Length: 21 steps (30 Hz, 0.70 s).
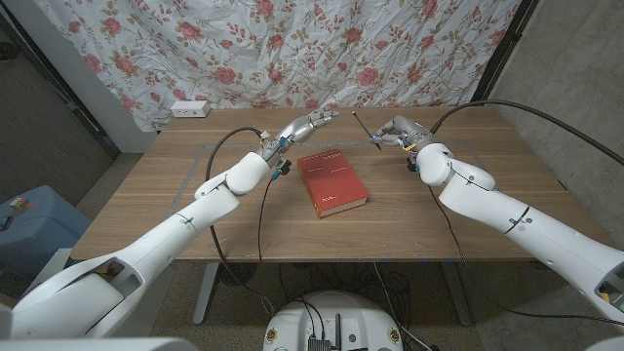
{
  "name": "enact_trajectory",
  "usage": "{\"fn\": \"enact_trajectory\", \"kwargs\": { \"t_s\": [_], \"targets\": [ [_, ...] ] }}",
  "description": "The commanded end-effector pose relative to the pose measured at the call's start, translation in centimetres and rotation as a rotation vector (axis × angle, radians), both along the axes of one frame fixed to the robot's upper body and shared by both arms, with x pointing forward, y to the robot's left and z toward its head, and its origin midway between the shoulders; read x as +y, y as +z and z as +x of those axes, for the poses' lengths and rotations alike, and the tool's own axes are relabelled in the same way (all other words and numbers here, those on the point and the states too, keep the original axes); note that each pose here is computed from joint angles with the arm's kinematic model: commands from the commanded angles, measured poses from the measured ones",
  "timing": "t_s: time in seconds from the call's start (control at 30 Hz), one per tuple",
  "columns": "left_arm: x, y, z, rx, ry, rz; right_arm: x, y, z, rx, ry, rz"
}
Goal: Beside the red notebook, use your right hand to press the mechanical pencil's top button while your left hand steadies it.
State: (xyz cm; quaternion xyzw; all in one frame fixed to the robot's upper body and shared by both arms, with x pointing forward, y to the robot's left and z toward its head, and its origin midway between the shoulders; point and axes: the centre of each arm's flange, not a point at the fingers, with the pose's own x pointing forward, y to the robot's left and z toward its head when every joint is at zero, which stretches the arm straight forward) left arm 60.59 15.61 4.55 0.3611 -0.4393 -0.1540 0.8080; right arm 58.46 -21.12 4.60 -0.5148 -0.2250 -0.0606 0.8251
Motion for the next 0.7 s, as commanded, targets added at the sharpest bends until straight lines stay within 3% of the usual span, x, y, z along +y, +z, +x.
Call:
{"fn": "enact_trajectory", "kwargs": {
  "t_s": [0.03, 0.7],
  "targets": [
    [0.9, 0.6, -0.1, -0.01, 0.003, -0.074, -0.4, -0.3, 0.4, -0.03, 0.003, -0.048],
    [2.0, 1.1, 0.0, -0.003, 0.007, -0.121, -0.9, 0.1, 0.7, -0.084, -0.017, -0.151]
  ]
}}
